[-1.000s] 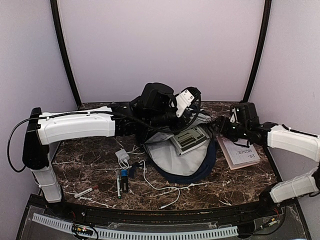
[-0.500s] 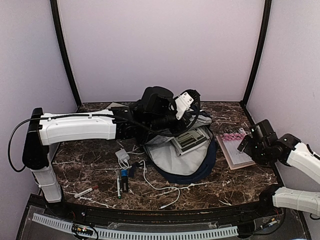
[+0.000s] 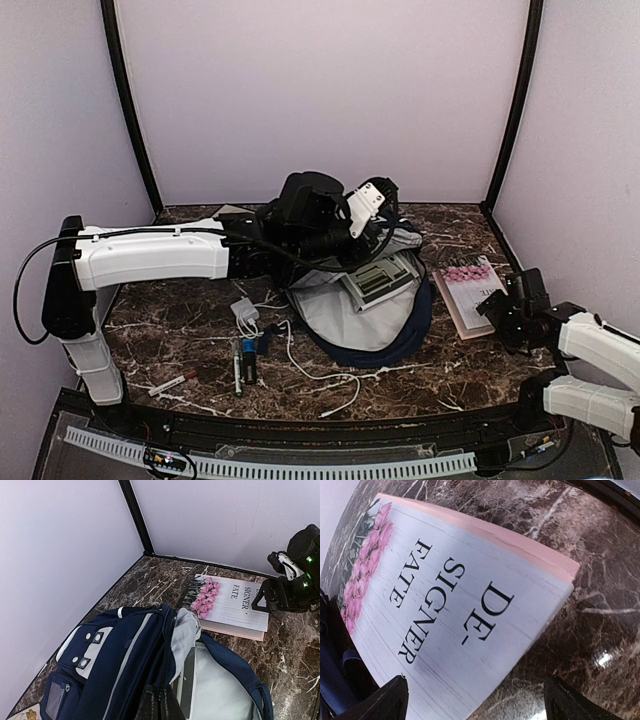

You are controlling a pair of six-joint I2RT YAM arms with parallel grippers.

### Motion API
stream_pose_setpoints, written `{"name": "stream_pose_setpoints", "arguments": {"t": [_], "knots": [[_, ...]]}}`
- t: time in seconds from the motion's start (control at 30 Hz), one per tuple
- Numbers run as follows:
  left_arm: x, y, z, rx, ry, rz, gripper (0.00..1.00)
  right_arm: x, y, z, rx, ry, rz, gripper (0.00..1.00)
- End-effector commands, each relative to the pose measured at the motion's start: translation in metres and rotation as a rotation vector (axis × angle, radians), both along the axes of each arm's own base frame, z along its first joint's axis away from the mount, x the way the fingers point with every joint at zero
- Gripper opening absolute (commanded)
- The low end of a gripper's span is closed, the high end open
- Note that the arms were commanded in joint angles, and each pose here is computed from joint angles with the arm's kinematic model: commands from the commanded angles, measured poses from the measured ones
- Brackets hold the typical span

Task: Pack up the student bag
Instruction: Pick up the book from the corner of the board.

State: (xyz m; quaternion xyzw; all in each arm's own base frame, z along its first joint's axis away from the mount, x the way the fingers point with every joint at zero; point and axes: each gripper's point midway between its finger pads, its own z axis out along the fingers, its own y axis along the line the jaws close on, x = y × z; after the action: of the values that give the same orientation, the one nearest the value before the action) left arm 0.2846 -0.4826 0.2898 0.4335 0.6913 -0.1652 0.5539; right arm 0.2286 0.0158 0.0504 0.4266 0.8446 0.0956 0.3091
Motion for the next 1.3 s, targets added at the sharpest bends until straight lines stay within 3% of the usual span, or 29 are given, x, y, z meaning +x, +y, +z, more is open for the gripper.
{"name": "stream_pose_setpoints", "arguments": {"t": [0.0, 0.33, 0.73, 1.27], "knots": [[-0.008, 0.015, 0.081, -0.178, -0.101, -0.003, 0.0, 0.033, 0.008, 0.014, 0.096, -0.189, 0.056, 0.91], [-0.01, 0.012, 0.082, -0.182, -0.092, -0.02, 0.0, 0.044, 0.008, -0.006, 0.171, -0.209, 0.076, 0.63], [-0.008, 0.016, 0.08, -0.17, -0.099, -0.013, 0.0, 0.05, 0.015, -0.017, 0.183, -0.196, 0.179, 0.0], [0.0, 0.021, 0.087, -0.17, -0.121, 0.013, 0.0, 0.061, -0.001, 0.111, -0.021, -0.414, 0.25, 0.0]]}}
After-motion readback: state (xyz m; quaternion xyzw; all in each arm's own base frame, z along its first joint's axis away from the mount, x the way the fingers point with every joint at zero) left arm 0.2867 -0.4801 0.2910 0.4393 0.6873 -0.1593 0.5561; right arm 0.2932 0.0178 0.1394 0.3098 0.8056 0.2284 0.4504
